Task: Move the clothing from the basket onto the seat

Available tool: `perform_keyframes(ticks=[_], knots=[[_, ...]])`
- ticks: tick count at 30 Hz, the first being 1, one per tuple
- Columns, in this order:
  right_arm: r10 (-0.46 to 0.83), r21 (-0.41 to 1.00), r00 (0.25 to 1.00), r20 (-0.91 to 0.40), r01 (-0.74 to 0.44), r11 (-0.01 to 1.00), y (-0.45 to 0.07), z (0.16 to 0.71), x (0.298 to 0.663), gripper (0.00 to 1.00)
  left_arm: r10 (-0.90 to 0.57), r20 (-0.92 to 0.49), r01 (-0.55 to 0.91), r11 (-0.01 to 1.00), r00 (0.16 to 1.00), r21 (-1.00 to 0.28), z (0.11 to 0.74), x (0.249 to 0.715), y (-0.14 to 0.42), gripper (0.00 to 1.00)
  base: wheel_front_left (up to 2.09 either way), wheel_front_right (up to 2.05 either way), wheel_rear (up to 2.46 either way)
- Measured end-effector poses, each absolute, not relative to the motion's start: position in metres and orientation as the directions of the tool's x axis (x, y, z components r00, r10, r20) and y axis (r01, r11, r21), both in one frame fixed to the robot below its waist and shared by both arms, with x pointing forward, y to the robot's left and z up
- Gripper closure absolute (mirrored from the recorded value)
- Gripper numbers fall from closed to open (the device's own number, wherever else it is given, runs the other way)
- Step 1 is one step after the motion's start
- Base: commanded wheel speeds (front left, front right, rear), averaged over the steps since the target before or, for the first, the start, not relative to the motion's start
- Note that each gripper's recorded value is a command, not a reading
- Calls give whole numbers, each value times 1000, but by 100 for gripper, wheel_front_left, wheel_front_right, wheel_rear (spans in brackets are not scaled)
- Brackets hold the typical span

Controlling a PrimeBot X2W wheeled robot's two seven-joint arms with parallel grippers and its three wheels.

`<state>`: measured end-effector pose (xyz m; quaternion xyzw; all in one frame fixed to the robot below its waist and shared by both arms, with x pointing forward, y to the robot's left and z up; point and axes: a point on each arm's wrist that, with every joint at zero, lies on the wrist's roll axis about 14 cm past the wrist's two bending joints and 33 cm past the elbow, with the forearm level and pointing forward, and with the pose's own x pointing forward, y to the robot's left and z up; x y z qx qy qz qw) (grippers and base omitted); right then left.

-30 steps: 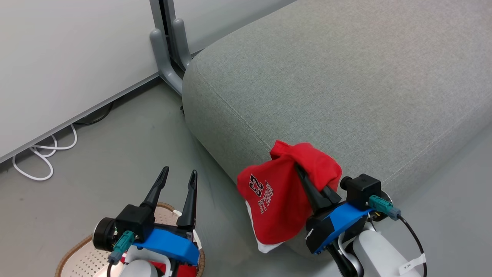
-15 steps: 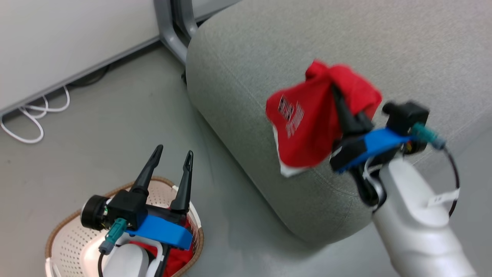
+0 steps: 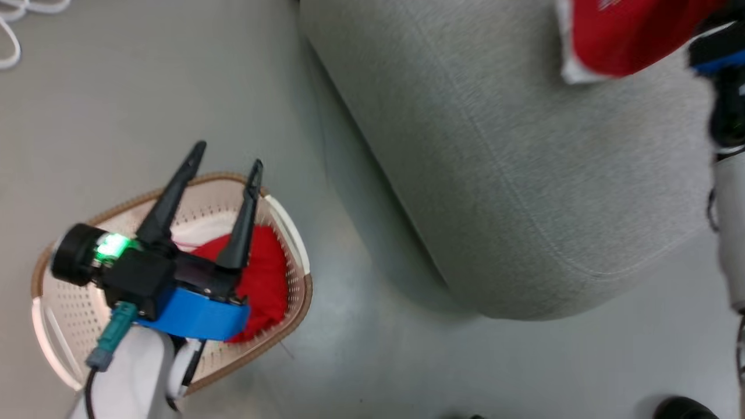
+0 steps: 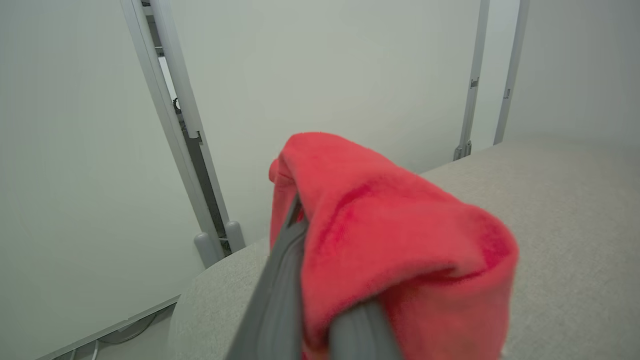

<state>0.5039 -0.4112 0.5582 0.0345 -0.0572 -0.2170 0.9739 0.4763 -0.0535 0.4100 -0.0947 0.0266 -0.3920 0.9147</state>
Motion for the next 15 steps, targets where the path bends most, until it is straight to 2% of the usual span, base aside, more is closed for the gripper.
perform_keyframes(ticks=[8, 15], knots=[[-519, 55, 852, 67, 516, 855, -459, 526, 530, 100, -675, 17, 662, 718, 738, -216, 378, 497, -20, 0, 0, 0, 0], [-584, 84, 811, -32, 584, 807, -473, 465, 531, 100, -643, -14, 625, 749, 766, -221, 358, 502, 0, 0, 0, 0, 0]])
